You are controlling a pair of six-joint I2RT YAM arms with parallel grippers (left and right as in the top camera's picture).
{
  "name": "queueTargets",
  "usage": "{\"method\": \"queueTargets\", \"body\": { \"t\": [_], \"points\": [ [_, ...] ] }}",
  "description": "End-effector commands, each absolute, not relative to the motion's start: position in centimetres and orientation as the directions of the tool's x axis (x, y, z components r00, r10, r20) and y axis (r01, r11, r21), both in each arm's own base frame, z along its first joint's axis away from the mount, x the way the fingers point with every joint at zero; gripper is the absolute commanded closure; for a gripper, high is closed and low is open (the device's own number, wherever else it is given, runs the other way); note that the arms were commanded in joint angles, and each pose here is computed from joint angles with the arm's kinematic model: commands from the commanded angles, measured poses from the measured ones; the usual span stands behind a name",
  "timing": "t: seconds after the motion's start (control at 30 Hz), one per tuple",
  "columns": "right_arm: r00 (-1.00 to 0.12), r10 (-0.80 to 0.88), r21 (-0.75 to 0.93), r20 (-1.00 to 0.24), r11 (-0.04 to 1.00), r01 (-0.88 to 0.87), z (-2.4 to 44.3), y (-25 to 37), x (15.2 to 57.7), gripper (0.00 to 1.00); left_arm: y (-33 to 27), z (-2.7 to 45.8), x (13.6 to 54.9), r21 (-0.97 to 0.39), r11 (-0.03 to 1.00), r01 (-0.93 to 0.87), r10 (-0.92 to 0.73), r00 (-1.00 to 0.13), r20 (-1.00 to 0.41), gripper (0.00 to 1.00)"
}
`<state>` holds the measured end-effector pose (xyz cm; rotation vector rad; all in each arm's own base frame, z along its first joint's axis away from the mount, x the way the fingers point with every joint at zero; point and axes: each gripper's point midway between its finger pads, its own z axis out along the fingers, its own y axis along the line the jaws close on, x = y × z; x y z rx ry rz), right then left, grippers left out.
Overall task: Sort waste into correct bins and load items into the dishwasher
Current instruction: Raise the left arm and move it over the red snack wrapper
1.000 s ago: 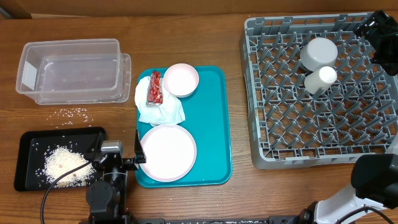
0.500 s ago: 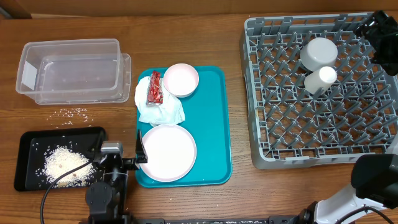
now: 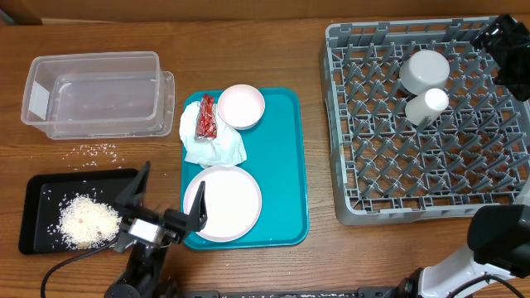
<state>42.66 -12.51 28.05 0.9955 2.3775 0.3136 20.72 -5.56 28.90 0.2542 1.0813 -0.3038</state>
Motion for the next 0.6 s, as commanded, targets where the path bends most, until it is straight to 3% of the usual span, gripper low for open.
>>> {"method": "queueTargets", "body": {
  "t": [0.0, 0.17, 0.33, 0.4, 0.57],
  "points": [
    [-0.581, 0.710, 0.413, -0.398, 0.704, 0.578, 28.5, -12.3, 42.9, 0.00, -6.2, 29.3, 20.3, 0.018, 0.908, 0.418, -0.176, 0.422, -0.889, 0.00],
    [-0.580, 0.710, 0.413, -0.398, 0.704, 0.578, 28.5, -12.3, 42.9, 0.00, -6.2, 31.4, 20.0, 0.074, 0.920, 0.385, -0.102, 0.418, -0.902, 0.00],
    [-0.581, 0.710, 0.413, -0.398, 0.704, 0.578, 28.5, -12.3, 42.9, 0.00, -6.1, 33.5, 21.2, 0.185, 0.925, 0.332, 0.068, 0.336, -0.939, 0.00],
    [-0.580, 0.710, 0.413, -0.398, 0.704, 0.578, 28.5, -12.3, 42.9, 0.00, -5.5, 34.4, 22.6, 0.164, 0.936, 0.310, 0.087, 0.248, -0.965, 0.00],
    [-0.580, 0.710, 0.413, -0.398, 0.704, 0.578, 28.5, -12.3, 42.9, 0.00, -4.9, 34.4, 27.2, 0.097, 0.937, 0.336, 0.137, -0.096, -0.986, 0.00]
  ]
}}
